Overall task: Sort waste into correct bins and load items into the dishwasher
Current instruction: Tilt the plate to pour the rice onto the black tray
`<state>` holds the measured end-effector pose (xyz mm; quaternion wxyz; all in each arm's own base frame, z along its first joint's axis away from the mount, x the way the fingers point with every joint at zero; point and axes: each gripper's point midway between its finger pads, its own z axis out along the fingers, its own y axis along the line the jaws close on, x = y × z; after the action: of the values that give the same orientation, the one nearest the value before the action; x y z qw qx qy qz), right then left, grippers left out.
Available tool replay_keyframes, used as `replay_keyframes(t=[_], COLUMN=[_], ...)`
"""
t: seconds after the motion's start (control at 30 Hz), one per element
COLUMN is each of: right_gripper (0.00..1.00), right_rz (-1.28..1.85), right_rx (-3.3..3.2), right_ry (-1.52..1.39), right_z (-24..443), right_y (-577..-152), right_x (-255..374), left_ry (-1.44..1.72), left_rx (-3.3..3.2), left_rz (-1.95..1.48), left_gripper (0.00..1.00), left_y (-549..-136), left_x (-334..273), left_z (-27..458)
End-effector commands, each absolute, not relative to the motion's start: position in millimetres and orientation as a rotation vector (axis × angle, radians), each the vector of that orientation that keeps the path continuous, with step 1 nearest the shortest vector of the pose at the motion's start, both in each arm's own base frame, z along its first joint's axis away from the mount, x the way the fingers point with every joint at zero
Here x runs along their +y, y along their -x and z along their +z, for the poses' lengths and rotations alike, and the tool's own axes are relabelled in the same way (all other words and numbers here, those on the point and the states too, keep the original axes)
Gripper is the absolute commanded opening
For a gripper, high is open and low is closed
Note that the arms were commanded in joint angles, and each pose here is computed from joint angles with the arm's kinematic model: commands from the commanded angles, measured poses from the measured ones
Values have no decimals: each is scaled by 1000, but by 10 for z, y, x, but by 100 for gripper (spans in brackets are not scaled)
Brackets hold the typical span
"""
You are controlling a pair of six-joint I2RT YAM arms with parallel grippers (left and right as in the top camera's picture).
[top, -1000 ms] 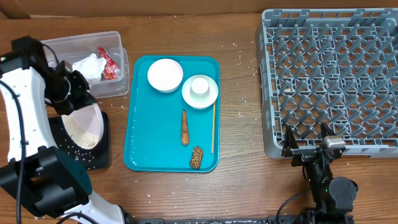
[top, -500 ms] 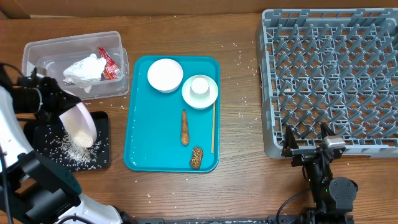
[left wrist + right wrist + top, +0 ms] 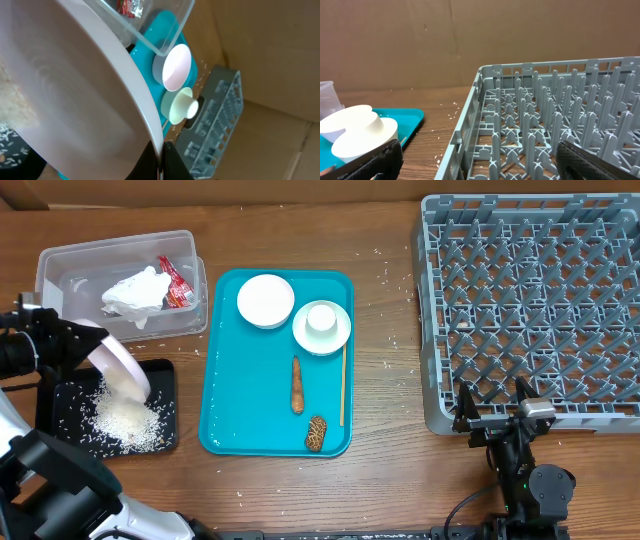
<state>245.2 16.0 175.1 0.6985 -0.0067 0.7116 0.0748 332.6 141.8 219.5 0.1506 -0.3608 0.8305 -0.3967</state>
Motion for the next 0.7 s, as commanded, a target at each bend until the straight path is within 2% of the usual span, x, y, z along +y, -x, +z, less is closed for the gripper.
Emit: replay_keyframes(t=[0.0, 0.3, 0.47, 0.53, 0.6, 0.67], right_gripper=[100, 100, 100, 100, 100, 100], right_rz=[153, 153, 153, 153, 153, 153], right_rx=[1591, 1591, 1591, 1591, 1591, 1591], right_ry=[5, 5, 5, 5, 5, 5], right_z=[1713, 1713, 1713, 1713, 1713, 1713], right_y=[-2460, -2460, -2460, -2460, -2460, -2460], right_x=[130, 130, 130, 130, 130, 130], left_ry=[1007, 1037, 1038, 1098, 928, 886], left_rx=[2298, 2241, 2240, 2229, 2184, 2199], left_rz=[-1230, -1173, -1182, -1297, -1370, -1302], left_gripper=[4, 4, 4, 4, 4, 4], left_y=[-3283, -3282, -3264, -3182, -3197, -3236], left_x=[1396, 1635, 1627, 1472, 1347, 1425], left_z=[2381, 2377, 2383, 2443, 2599, 2553])
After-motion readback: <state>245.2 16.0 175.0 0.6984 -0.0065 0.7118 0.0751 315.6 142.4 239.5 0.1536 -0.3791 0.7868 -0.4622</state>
